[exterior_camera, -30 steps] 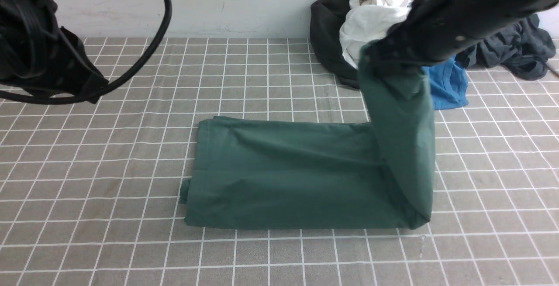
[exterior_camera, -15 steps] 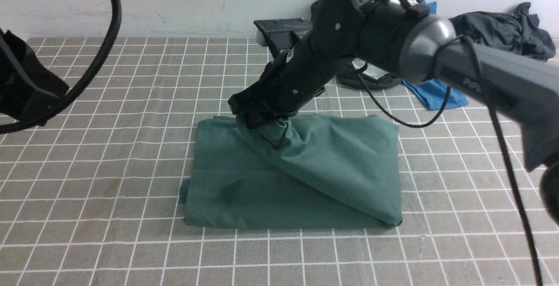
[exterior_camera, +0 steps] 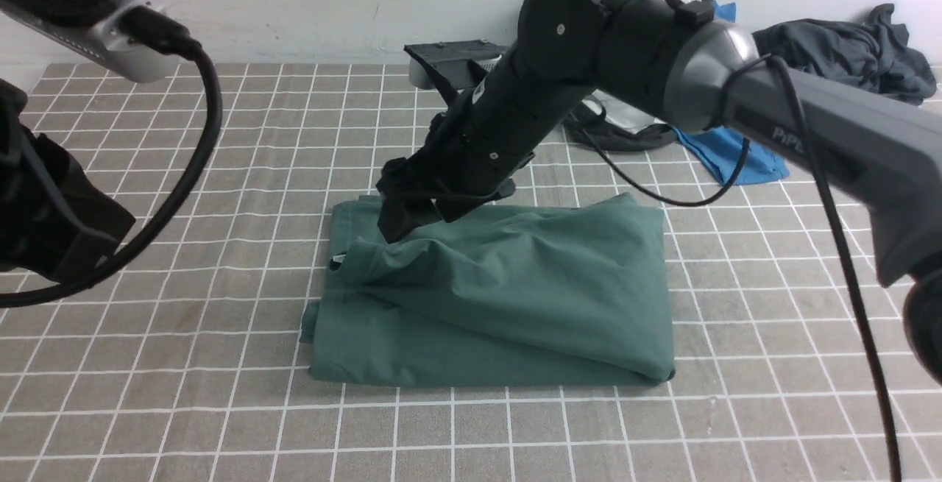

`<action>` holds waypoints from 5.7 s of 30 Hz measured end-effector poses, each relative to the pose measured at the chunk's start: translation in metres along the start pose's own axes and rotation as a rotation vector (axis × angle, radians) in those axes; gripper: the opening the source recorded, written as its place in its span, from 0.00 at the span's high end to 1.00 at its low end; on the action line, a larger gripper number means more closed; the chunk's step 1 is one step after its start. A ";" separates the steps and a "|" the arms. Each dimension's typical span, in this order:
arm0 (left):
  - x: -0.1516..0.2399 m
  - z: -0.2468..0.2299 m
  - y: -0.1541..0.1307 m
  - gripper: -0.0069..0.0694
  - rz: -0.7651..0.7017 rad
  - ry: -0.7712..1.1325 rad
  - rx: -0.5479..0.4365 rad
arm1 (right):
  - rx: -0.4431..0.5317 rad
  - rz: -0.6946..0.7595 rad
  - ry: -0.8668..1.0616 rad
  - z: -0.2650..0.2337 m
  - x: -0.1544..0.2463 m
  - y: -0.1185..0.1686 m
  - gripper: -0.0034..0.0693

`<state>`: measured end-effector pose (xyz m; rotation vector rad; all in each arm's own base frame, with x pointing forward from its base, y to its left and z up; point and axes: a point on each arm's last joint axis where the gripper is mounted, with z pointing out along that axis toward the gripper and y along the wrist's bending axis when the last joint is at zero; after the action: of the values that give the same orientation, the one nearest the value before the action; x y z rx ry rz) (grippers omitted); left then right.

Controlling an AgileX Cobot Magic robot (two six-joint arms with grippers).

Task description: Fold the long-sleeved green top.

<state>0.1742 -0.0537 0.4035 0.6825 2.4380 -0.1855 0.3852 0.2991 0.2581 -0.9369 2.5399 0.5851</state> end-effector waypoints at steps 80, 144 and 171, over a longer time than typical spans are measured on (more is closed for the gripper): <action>0.201 -0.008 -0.047 0.92 -0.228 -0.305 -0.170 | 0.025 -0.049 0.108 0.057 0.009 0.012 0.68; 0.201 -0.007 -0.046 0.92 -0.224 -0.304 -0.172 | 0.105 -0.272 -1.159 -0.265 0.349 0.076 0.97; 0.201 -0.007 -0.046 0.92 -0.224 -0.304 -0.172 | 0.695 0.225 -1.168 -0.163 0.409 0.001 0.97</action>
<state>0.0078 -0.0053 0.2918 0.2810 2.2005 -0.1526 0.0622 0.0052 0.2032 0.0176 1.5449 0.1540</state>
